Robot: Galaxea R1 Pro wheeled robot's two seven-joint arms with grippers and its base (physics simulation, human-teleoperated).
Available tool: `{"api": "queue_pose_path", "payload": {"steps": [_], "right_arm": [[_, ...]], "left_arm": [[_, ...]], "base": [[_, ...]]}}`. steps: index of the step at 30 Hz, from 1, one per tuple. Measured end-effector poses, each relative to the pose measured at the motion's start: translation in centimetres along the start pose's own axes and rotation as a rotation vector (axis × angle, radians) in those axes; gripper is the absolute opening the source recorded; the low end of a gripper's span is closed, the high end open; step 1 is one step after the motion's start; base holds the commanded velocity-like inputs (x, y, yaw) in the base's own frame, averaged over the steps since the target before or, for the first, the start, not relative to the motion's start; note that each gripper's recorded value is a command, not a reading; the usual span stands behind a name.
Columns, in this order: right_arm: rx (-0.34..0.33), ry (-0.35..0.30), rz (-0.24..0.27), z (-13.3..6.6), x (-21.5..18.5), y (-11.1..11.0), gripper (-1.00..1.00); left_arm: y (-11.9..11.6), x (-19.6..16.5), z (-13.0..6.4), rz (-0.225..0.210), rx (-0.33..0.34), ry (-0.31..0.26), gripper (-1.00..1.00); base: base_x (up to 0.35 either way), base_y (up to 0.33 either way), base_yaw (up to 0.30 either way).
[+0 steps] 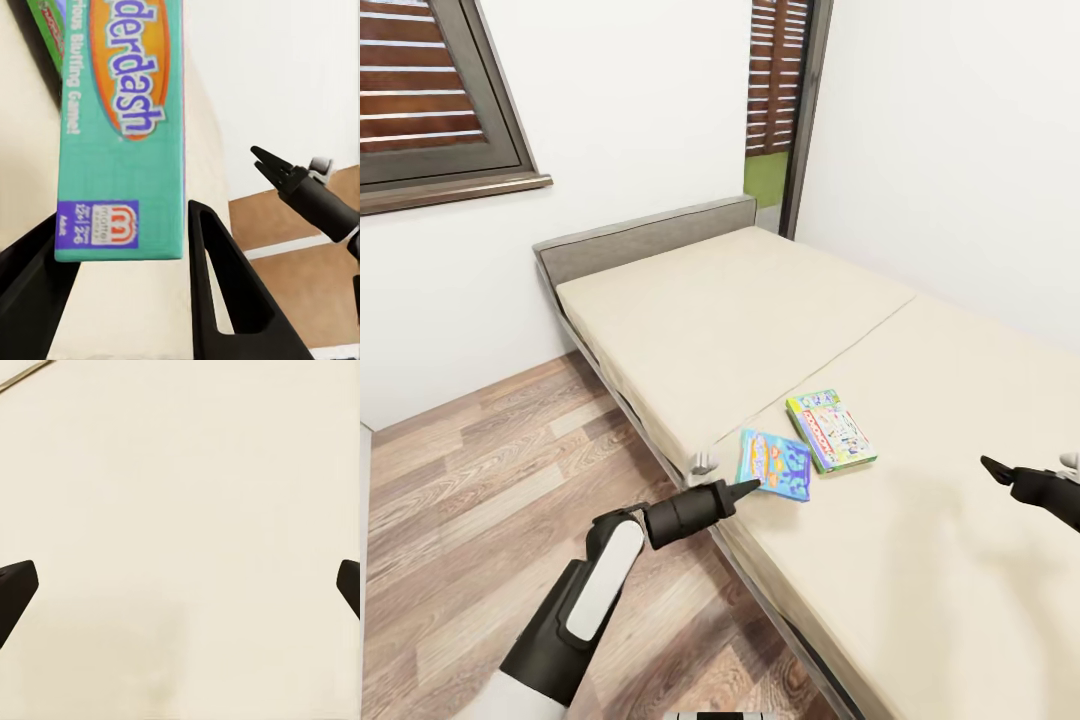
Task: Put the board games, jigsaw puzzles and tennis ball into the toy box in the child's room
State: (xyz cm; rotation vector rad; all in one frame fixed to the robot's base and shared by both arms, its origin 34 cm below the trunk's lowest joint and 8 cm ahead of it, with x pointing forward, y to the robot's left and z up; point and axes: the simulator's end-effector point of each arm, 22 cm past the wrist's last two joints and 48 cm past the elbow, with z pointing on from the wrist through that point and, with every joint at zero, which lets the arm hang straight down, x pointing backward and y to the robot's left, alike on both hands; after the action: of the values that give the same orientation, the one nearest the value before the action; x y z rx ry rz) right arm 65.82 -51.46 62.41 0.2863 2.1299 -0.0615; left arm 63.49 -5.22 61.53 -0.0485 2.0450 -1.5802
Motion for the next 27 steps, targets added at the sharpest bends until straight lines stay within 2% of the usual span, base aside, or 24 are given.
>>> {"api": "queue_pose_path", "payload": {"steps": [3, 7, 11, 27], "right_arm": [[0.001, 0.000, 0.001, 0.0, 0.0, -0.1, 1.00], [0.003, 0.000, 0.002, -0.1, 0.0, -0.2, 1.00], [0.003, -0.001, 0.003, -0.1, 0.0, -0.2, 1.00], [0.000, -0.003, 0.001, 0.0, 0.0, 0.0, 1.00]], "left_arm": [[0.0, 0.7, -0.5, -0.003, -0.016, 0.006, -1.00], [1.1, 1.9, -1.3, -0.018, -0.079, 0.013, -1.00], [1.5, 2.3, -1.6, -0.026, -0.111, 0.013, -1.00], [1.5, 2.5, -2.0, -0.020, -0.134, 0.010, -1.00]], "base": [[0.000, 0.000, 0.000], [0.000, 0.000, 0.000], [0.000, 0.000, 0.000], [0.000, 0.000, 0.000]]}}
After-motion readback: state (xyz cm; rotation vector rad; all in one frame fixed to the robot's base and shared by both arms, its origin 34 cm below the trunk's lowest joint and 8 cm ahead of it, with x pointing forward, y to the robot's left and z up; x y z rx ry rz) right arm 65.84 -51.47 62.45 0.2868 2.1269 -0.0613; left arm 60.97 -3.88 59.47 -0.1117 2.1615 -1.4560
